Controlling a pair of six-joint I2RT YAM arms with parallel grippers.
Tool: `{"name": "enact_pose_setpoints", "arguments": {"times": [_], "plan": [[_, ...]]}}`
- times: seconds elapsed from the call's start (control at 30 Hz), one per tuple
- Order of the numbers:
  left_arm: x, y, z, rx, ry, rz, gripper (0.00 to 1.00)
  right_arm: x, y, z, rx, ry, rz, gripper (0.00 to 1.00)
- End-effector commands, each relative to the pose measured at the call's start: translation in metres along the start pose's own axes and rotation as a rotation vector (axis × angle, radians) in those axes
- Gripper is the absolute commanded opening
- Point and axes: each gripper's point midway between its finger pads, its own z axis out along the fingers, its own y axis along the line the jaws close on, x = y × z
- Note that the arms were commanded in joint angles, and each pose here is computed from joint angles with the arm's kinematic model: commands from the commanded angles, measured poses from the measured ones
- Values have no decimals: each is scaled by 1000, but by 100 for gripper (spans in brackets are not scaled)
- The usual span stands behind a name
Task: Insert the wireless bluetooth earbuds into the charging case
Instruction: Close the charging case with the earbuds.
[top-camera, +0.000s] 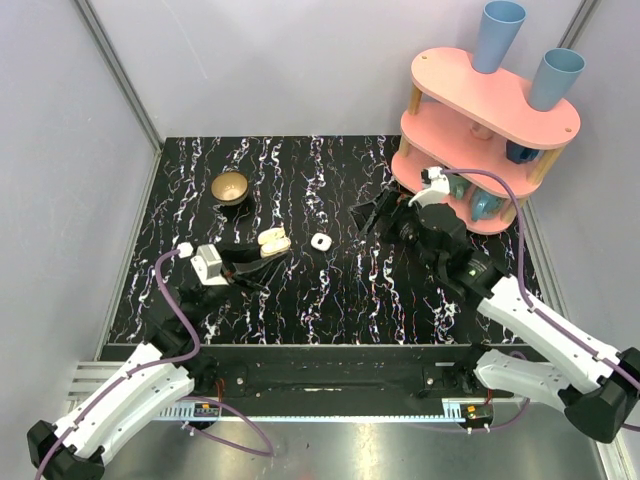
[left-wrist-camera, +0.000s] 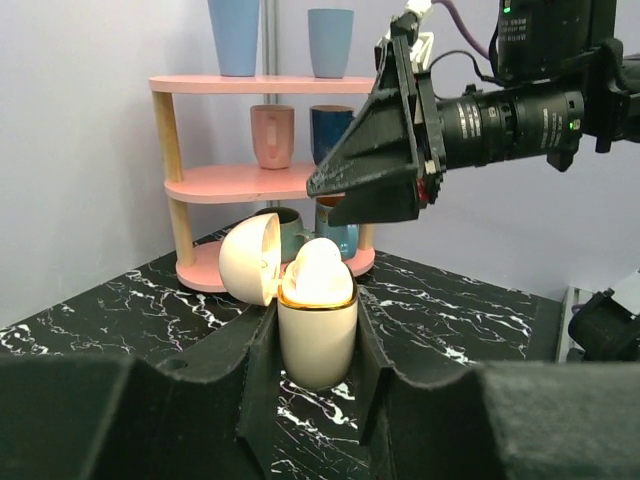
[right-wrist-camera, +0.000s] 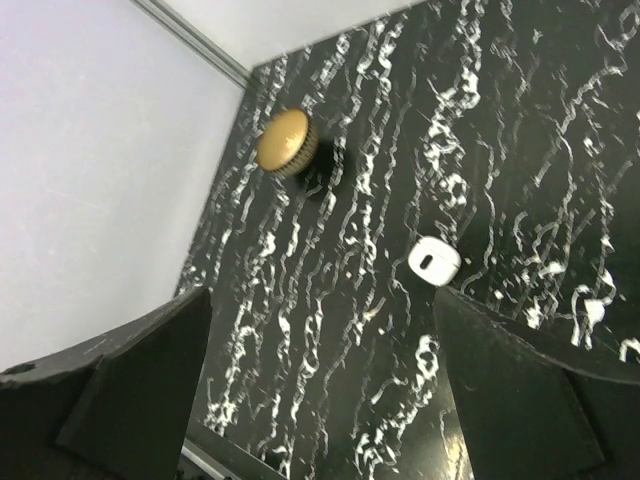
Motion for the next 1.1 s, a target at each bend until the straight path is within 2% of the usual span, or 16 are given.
{"name": "enact_pose_setpoints", "arguments": {"times": [0.0, 0.13, 0.3, 0.4, 0.53, 0.87, 1.07], "plan": [[-23, -15, 2, 75, -49, 15, 0, -43, 47, -17, -154, -78, 23, 100], [-22, -21, 5, 115, -32, 1, 0, -20, 46, -2, -87, 95, -9, 100], [-21, -23, 5, 123, -33, -9, 0, 2, 46, 7, -95, 218, -62, 100], [-20, -25, 6, 137, -29, 4, 0, 2, 40, 13, -65, 216, -63, 100], [-16, -28, 8, 162, 18, 16, 0, 4, 57, 11, -184, 199, -43, 100], [-3, -31, 12, 205, 52, 2, 0, 22, 66, 21, -245, 262, -12, 100], [7, -33, 18, 232, 64, -31, 0, 26, 85, 19, -358, 278, 24, 100]]}}
